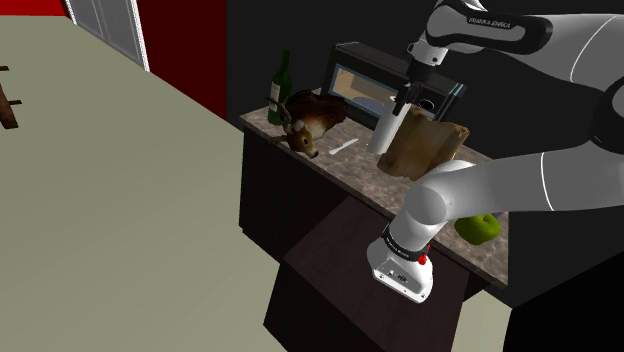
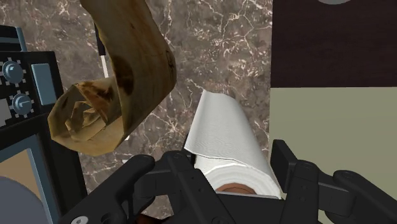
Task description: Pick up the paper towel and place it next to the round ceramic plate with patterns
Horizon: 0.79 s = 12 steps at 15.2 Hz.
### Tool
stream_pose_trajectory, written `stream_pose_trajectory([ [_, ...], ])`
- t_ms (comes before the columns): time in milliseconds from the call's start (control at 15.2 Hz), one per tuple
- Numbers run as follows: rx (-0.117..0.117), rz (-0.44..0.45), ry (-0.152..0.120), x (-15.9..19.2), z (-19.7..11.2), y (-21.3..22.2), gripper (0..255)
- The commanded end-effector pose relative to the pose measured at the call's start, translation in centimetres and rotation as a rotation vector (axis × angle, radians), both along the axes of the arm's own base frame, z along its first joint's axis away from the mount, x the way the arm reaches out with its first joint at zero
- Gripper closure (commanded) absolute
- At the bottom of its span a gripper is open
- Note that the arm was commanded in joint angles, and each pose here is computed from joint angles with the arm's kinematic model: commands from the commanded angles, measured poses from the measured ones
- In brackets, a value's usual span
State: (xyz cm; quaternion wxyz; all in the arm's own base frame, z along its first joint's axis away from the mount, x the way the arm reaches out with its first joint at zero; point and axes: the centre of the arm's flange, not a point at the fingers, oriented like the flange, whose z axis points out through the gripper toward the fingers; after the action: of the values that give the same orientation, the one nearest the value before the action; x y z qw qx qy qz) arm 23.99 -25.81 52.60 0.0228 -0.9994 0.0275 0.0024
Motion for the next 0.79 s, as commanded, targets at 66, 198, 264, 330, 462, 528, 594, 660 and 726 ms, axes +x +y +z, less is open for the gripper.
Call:
stream_pose_trajectory([
  [66, 0.000, 0.000, 0.000, 0.0, 1.6, 0.1, 255],
  [198, 0.000, 0.000, 0.000, 0.0, 2.6, 0.1, 255],
  [264, 0.000, 0.000, 0.000, 0.0, 3.1, 0.1, 255],
  [330, 0.000, 0.000, 0.000, 0.0, 3.7, 0.1, 255],
  [462, 0.000, 0.000, 0.000, 0.0, 4.7, 0.1, 255],
  [528, 0.000, 0.000, 0.000, 0.0, 5.3, 0.1, 255],
  [594, 0.000, 0.000, 0.000, 0.0, 5.8, 0.1, 255],
  [660, 0.000, 0.000, 0.000, 0.0, 6.3, 0.1, 255],
  [726, 0.000, 0.000, 0.000, 0.0, 6.8, 0.1, 255],
])
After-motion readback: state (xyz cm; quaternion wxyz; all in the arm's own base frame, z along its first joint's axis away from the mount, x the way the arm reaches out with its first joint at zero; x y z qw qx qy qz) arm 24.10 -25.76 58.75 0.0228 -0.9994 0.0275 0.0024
